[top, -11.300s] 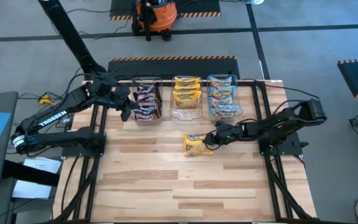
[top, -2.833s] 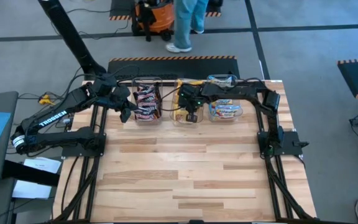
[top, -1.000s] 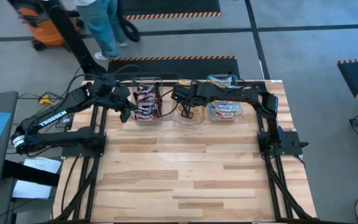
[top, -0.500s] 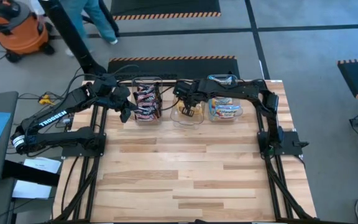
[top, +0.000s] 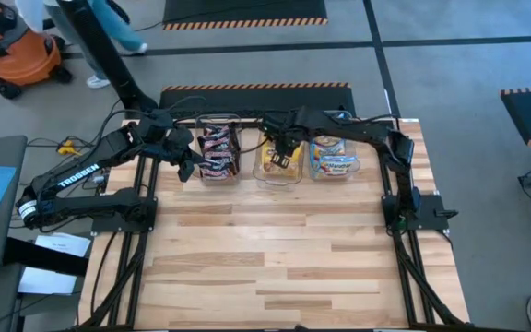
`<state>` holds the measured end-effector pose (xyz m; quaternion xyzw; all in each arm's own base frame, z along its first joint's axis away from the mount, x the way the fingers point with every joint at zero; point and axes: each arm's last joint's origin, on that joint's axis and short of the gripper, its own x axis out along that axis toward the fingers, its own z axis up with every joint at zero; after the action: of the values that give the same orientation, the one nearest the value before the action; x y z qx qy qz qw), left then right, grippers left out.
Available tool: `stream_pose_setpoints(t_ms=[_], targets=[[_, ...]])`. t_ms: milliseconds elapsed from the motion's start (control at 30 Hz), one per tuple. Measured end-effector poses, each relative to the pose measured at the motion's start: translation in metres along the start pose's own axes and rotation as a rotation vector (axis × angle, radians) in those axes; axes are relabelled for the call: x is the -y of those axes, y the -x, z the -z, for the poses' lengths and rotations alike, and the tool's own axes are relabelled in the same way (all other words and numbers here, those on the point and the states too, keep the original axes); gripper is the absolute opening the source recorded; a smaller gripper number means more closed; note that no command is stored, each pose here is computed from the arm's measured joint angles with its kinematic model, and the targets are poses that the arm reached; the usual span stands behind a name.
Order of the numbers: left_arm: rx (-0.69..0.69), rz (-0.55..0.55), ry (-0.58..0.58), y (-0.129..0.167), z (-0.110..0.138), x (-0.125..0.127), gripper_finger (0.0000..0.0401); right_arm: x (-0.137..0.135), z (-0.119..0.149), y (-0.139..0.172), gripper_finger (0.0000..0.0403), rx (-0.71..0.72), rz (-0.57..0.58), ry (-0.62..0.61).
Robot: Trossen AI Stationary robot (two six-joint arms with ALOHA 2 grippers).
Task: Sort Maruchan noodles
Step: Adjust the middle transparent bin
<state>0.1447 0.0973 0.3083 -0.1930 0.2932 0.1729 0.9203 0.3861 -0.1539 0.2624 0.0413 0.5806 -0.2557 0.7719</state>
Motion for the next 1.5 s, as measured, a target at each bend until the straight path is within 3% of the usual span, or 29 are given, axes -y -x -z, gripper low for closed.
stream_pose_setpoints(t_ms=[167,433,600,833,1000,1500], targets=[[0.000,0.000,0.001,0.000,0.000,0.000,0.0011,0.004,-0.008,0.038,0.0147,0.011,-0.031,0.008],[0.000,0.000,0.004,0.000,0.000,0.000,0.0011,-0.012,-0.004,0.073,0.0148,-0.066,-0.436,-0.006],[0.000,0.001,0.005,0.000,0.000,0.000,0.0011,-0.036,0.007,0.068,0.0148,-0.149,-0.564,0.087],[0.000,0.000,0.007,0.000,0.000,0.000,0.0011,-0.067,0.027,0.042,0.0148,-0.283,-0.566,0.153],[0.000,0.000,0.003,0.000,0.000,0.000,0.0011,-0.075,0.035,0.024,0.0148,-0.302,-0.541,0.167],[0.000,0.000,0.002,0.000,0.000,0.000,0.0011,-0.037,0.036,-0.010,0.0143,-0.305,-0.423,0.045]])
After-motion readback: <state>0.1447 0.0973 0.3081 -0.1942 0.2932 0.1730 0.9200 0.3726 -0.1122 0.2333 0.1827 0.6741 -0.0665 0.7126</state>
